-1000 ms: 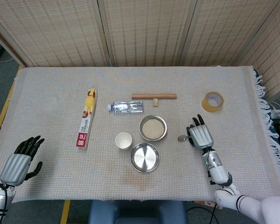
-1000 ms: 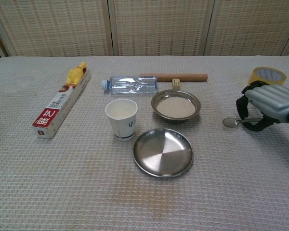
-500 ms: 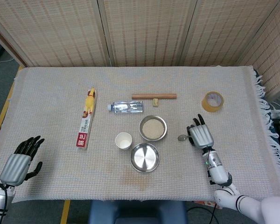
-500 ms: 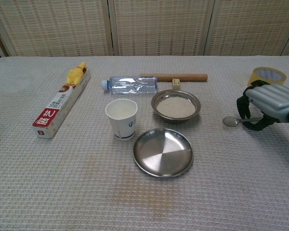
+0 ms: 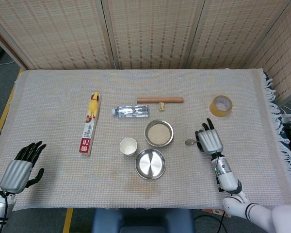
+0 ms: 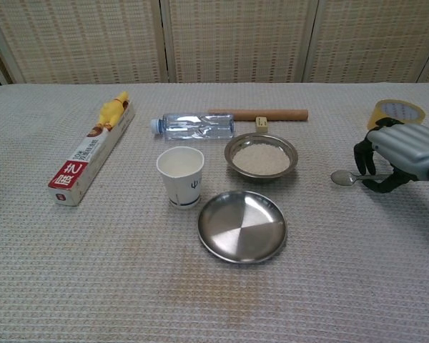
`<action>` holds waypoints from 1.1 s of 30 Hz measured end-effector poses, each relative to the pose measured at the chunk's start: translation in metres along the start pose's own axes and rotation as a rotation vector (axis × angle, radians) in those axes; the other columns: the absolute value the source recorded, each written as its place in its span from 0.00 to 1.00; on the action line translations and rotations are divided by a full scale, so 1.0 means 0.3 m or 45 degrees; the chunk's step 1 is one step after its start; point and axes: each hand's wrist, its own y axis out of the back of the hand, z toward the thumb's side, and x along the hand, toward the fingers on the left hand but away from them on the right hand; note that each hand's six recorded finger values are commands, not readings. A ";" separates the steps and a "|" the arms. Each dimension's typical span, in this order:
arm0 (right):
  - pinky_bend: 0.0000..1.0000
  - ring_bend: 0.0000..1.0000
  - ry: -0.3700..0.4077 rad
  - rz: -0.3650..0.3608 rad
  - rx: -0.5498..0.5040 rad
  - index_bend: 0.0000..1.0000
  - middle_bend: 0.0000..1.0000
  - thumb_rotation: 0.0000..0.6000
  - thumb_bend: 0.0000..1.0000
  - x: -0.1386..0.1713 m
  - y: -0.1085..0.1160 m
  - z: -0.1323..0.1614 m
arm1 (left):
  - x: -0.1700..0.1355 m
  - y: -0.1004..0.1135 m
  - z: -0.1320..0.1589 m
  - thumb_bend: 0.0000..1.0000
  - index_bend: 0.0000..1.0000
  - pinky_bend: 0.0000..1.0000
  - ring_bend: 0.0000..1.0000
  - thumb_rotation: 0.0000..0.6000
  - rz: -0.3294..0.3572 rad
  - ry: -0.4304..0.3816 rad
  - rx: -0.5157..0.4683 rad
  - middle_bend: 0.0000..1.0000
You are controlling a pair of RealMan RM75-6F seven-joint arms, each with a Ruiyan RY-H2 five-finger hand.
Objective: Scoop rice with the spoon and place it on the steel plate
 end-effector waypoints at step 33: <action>0.01 0.17 0.117 -0.253 0.385 0.90 0.56 1.00 0.35 -0.099 0.382 0.168 | -0.010 0.013 0.008 0.45 0.00 0.13 0.00 1.00 0.010 -0.018 -0.012 0.00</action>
